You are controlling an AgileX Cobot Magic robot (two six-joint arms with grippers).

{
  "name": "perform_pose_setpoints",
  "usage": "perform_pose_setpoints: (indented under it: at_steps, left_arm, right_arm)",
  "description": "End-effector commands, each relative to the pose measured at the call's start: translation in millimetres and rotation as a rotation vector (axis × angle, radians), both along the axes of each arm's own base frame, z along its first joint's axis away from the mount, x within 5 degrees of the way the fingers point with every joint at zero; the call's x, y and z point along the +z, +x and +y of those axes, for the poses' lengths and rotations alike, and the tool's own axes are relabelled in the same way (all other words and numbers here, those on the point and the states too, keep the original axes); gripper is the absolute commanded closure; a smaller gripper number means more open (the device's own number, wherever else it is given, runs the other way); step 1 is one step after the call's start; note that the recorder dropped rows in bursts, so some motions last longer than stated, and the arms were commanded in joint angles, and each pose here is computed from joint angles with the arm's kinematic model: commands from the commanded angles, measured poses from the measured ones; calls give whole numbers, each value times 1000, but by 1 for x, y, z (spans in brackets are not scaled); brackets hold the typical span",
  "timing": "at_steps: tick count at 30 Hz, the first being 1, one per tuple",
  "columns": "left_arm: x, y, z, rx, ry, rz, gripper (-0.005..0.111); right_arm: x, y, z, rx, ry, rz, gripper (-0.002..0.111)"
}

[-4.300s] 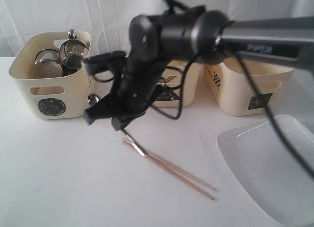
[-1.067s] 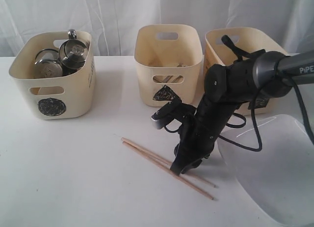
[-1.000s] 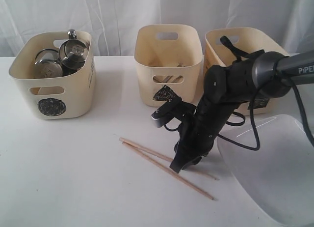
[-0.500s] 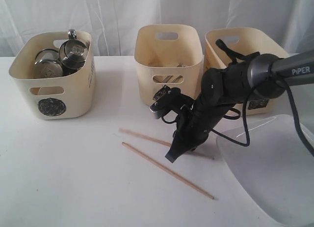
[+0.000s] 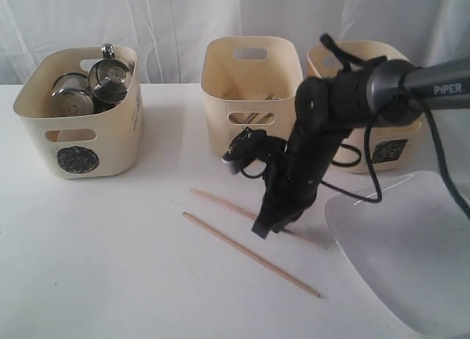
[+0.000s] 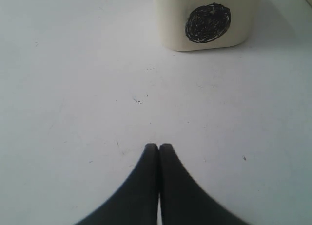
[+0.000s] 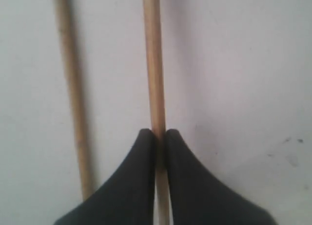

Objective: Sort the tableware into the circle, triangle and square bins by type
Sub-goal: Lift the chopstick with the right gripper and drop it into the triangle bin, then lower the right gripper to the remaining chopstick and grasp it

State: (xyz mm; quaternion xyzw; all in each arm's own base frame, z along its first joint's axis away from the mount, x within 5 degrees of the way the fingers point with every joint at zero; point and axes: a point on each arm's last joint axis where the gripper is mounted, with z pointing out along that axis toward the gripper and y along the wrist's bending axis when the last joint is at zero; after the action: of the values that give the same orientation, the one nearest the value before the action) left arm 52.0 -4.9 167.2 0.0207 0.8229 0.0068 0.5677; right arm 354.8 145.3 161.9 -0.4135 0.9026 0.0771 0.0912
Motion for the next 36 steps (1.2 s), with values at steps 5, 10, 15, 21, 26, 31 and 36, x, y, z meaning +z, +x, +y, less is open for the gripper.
perform_pose_setpoints:
  at_steps: [5,10,15,21,26,31,36]
  left_arm:
    - [-1,0,0,5,-15,1,107]
    - [-1,0,0,5,-15,1,107]
    - [-1,0,0,5,-15,1,107]
    - [-1,0,0,5,-15,1,107]
    - [-1,0,0,5,-15,1,107]
    - [-1,0,0,5,-15,1,107]
    - [-1,0,0,5,-15,1,107]
  right_arm:
    - [124,8,-8,-24,161,-155,108]
    - [156,32,-39,-152,229,-358,108]
    - [165,67,-61,-399,500,-551,108]
    - [129,115,-55,-584,768,-683,108]
    - [80,135,-55,-632,732,-632,108]
    - [69,138,-57,-656,702,-632,100]
    - [72,134,-51,-601,747,-590,77]
